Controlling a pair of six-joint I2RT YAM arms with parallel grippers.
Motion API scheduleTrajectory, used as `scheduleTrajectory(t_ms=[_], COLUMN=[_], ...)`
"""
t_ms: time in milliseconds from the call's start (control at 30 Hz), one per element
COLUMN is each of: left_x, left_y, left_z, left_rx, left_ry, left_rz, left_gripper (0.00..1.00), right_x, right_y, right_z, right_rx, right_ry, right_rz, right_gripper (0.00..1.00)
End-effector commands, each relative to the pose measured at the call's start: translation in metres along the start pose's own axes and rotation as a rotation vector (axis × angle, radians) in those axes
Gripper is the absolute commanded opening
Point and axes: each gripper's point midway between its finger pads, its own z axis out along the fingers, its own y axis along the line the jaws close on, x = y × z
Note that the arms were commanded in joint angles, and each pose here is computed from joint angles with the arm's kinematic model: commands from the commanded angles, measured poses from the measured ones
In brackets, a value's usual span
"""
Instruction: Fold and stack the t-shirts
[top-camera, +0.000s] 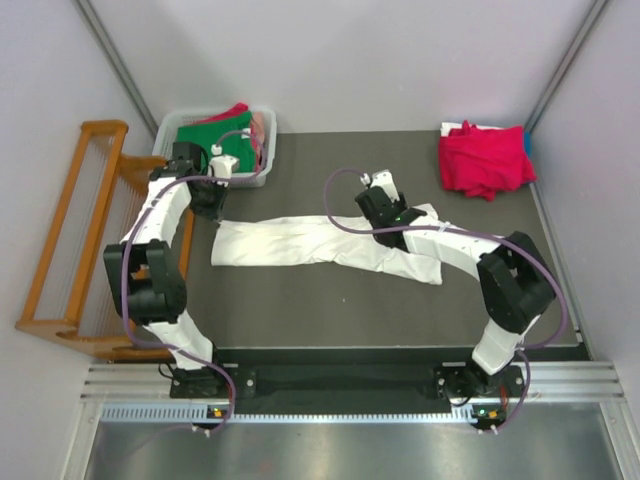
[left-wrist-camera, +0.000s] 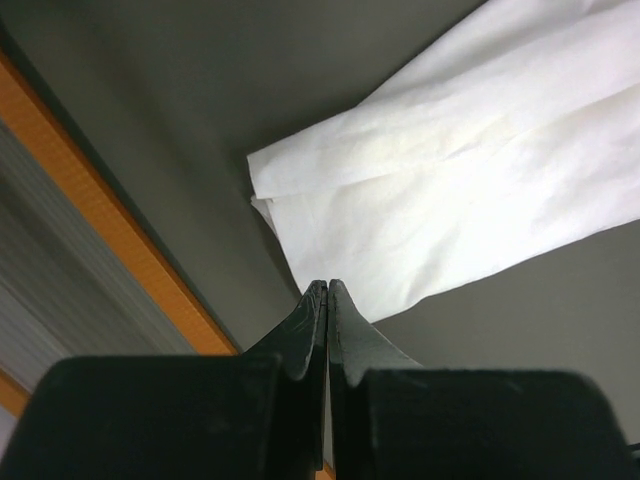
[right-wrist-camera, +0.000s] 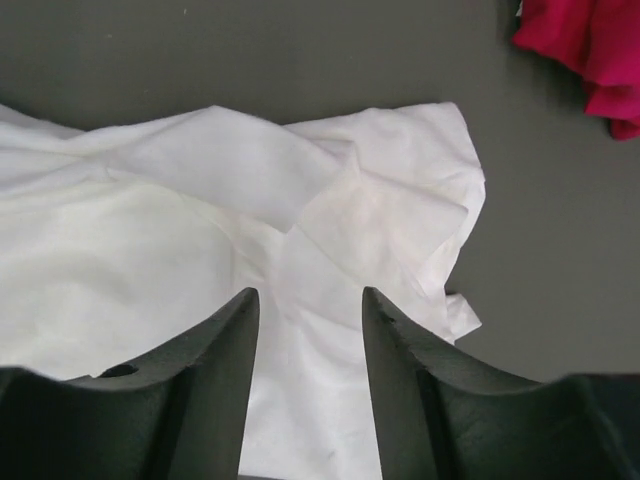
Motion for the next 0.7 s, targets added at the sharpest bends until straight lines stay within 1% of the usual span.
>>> scheduleTrajectory(t_ms=[0,33,100,200,267,333,467,567,667], left_x=[0.009,0.011,0.013,0.012,0.012,0.01,0.01,0.003,-0.002], left_y=[0.003,0.005,0.008,0.011,0.014,0.017,0.021,0.023,0.028], left_z=[0.02,0.022,0.031,0.039,0.046,0.05,0.06,0.061,0.063], left_rx=[-0.005,-0.009,-0.018,-0.019,-0.022,-0.029,-0.037,-0.041,-0.053], left_ry=[0.037,0.045,0.056,0.06,0.07,0.068,0.08,0.065,0.06], left_rz=[-0.008,-0.01,-0.014,-0.019,-0.025,-0.026,-0.033,-0.035,-0.033], left_gripper=[0.06,0.16,0.22,0.27,0.36,0.37,0.44,0.45,0.5], right_x=[-0.042,-0.043,-0.046,-0.048,-0.047,-0.045,-0.041,-0.039,-0.037], right_y=[0.006,0.006,0.004,0.002,0.002,0.004,0.005,0.006,0.007], right_z=[-0.006,-0.004,-0.003,-0.002,-0.001,0.0,0.001,0.002,0.003], right_rx=[-0.036,-0.032,-0.03,-0.029,-0.029,-0.033,-0.038,-0.039,-0.043], right_ry=[-0.073,-0.072,-0.076,-0.079,-0.076,-0.073,-0.064,-0.062,-0.058], right_rz=[0.068,0.059,0.063,0.066,0.065,0.064,0.06,0.058,0.057], right_gripper=[0.48,0.48,0.47,0.45,0.44,0.45,0.44,0.43,0.43])
